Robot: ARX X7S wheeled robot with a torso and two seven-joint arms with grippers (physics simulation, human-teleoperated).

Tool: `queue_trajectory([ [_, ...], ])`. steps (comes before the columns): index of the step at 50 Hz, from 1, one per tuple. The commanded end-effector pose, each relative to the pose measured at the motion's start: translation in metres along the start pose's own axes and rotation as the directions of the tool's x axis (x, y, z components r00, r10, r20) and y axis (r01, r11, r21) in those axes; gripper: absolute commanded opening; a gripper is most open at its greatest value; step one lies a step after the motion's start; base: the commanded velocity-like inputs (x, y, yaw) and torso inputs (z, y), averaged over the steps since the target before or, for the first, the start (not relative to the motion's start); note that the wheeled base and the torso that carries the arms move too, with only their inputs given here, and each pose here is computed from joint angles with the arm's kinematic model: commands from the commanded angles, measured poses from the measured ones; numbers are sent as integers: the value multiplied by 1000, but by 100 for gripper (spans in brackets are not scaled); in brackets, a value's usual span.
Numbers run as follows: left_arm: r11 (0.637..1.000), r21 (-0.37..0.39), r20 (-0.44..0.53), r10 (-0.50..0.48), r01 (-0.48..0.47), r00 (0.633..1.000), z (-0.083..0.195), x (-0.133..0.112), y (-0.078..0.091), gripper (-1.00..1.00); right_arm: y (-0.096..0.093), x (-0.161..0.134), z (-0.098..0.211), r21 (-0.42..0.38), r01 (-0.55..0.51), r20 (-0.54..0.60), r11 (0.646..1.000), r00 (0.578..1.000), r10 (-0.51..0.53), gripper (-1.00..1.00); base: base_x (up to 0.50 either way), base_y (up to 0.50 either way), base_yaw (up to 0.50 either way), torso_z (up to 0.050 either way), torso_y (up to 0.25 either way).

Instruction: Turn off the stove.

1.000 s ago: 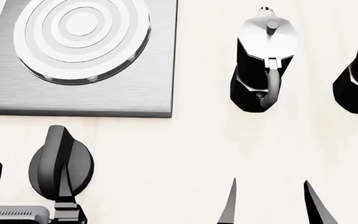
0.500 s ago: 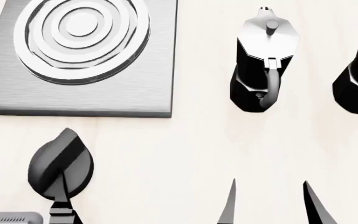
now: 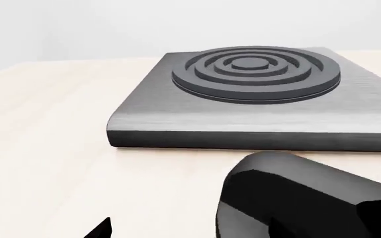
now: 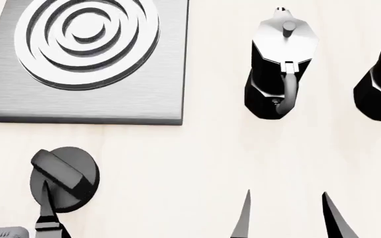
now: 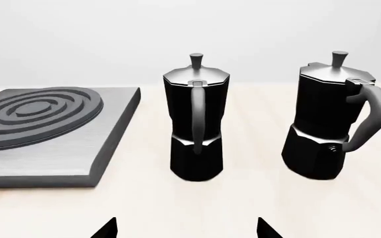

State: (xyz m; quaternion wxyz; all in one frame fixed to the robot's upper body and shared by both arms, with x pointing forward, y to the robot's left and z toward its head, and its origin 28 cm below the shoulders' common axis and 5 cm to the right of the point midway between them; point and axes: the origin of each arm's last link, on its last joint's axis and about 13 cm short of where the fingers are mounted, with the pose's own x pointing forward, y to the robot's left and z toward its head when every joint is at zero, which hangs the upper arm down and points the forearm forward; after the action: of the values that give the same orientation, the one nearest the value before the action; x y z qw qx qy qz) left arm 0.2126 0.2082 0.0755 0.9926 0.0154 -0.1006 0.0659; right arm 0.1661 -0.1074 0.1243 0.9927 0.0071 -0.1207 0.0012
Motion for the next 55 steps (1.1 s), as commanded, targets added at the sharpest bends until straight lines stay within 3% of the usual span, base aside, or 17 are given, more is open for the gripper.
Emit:
queue_trajectory([
  [1,999,10,-21,43,-43,999,-4,2,6,100,0,0,0,0,0,0,1000,1000,0,100,0,0,0,0,0],
  [19,996,9,-31,89,-88,996,-5,19,10,100,0,-1,0,1,-1,0,1000,1000,1,100,0,0,0,0,-1],
  [51,982,69,79,169,-175,982,21,8,22,100,0,-2,1,0,-8,1,1000,1000,8,100,0,0,0,0,0],
  [55,987,53,75,147,-151,986,22,5,22,100,0,-2,0,-1,-8,1,1000,1000,8,100,0,0,0,0,0],
])
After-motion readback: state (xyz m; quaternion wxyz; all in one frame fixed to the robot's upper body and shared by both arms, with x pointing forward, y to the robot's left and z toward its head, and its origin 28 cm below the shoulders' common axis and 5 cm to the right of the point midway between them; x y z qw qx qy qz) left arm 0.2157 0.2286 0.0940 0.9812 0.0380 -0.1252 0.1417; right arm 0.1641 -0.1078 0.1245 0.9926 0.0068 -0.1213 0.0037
